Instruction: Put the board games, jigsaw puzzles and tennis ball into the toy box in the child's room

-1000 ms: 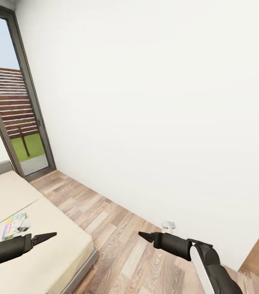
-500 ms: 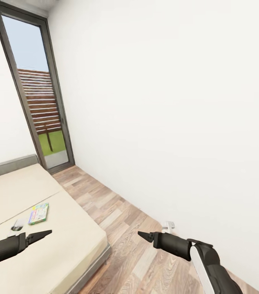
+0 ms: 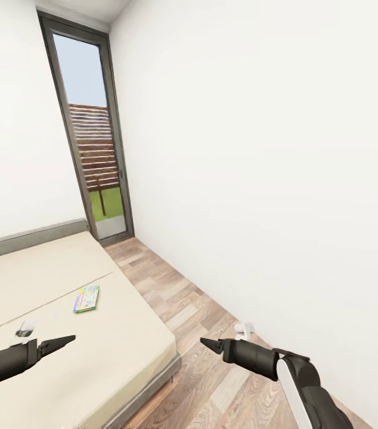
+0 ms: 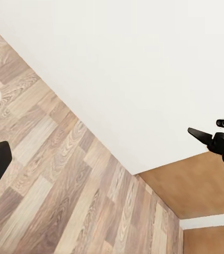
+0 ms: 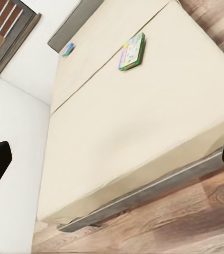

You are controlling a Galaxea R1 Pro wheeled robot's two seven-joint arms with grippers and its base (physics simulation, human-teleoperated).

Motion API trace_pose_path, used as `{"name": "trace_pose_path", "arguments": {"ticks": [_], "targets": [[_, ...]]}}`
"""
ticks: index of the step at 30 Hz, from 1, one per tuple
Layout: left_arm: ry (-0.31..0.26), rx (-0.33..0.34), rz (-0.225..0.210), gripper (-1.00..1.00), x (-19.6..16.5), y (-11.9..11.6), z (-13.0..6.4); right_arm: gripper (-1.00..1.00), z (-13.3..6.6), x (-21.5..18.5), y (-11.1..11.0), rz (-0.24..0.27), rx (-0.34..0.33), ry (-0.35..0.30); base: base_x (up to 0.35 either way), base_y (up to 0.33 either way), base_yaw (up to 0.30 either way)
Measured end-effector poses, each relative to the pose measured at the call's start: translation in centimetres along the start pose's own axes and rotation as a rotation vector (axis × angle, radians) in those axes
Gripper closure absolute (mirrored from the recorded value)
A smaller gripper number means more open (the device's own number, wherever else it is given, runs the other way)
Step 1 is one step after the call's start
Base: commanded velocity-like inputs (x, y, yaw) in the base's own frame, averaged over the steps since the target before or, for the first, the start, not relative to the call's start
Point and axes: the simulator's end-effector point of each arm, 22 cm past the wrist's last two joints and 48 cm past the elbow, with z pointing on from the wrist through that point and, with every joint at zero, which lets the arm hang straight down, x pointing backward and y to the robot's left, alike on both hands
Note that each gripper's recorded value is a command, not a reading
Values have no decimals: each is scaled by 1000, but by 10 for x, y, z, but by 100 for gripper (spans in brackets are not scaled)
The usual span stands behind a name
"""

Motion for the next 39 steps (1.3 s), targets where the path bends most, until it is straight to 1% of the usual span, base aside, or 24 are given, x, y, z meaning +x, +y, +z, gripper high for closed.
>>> {"name": "trace_pose_path", "arguments": {"ticks": [39], "targets": [[3, -2, 0, -100, 1, 0, 1, -100, 2, 3, -2, 0, 7, 5, 0, 0, 287]]}}
